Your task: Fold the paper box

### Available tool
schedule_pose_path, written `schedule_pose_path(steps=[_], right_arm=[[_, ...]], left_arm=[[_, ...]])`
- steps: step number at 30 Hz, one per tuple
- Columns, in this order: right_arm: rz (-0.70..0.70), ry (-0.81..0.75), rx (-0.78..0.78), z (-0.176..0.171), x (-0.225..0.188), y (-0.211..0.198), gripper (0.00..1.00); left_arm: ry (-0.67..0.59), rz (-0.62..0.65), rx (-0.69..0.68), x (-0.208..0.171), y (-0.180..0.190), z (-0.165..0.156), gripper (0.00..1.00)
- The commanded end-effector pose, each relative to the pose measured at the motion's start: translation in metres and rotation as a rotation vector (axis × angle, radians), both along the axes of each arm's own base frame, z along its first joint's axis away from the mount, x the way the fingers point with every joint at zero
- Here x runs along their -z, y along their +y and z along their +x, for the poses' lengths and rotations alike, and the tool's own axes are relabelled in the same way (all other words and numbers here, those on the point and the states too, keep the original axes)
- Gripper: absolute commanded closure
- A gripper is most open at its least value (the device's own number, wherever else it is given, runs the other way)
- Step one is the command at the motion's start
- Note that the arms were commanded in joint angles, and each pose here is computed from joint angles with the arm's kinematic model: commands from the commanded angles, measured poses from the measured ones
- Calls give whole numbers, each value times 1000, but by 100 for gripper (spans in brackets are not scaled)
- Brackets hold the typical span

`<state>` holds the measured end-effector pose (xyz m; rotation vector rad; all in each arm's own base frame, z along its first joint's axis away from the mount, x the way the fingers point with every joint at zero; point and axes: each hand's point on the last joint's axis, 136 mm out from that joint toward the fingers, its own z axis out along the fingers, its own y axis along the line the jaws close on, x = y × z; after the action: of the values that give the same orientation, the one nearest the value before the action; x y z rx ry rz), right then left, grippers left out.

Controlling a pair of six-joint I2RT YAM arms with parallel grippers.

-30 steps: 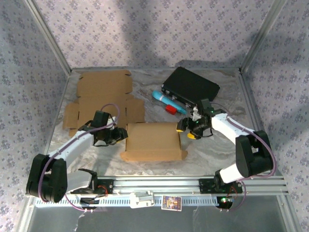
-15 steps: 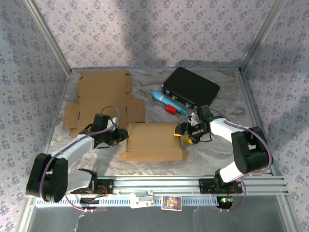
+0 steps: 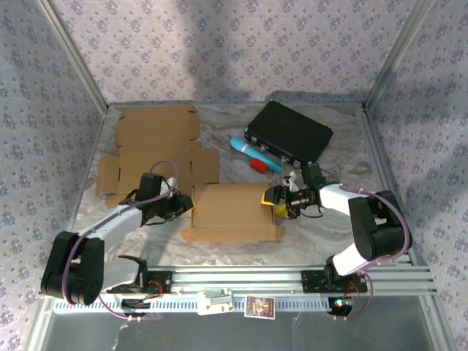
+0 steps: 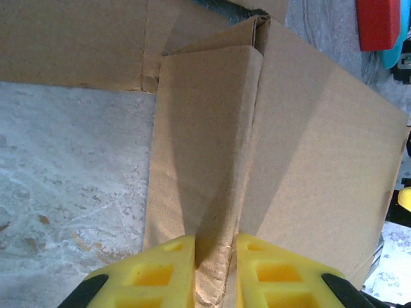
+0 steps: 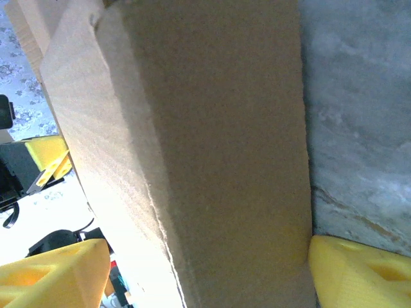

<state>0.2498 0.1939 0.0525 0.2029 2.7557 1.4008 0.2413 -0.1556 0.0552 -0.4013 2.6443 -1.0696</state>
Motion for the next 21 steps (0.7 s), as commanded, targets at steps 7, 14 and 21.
schedule_pose_path(steps=[7, 14, 21], right_arm=[[46, -11, -15, 2, 2, 4, 14], [125, -45, -15, 16, -11, 21, 14], [179, -59, 5, 24, -30, 41, 21]], left_arm=[[243, 63, -154, 59, 42, -37, 97], [318, 65, -126, 69, 42, -41, 99], [298, 71, -124, 65, 41, -30, 99]])
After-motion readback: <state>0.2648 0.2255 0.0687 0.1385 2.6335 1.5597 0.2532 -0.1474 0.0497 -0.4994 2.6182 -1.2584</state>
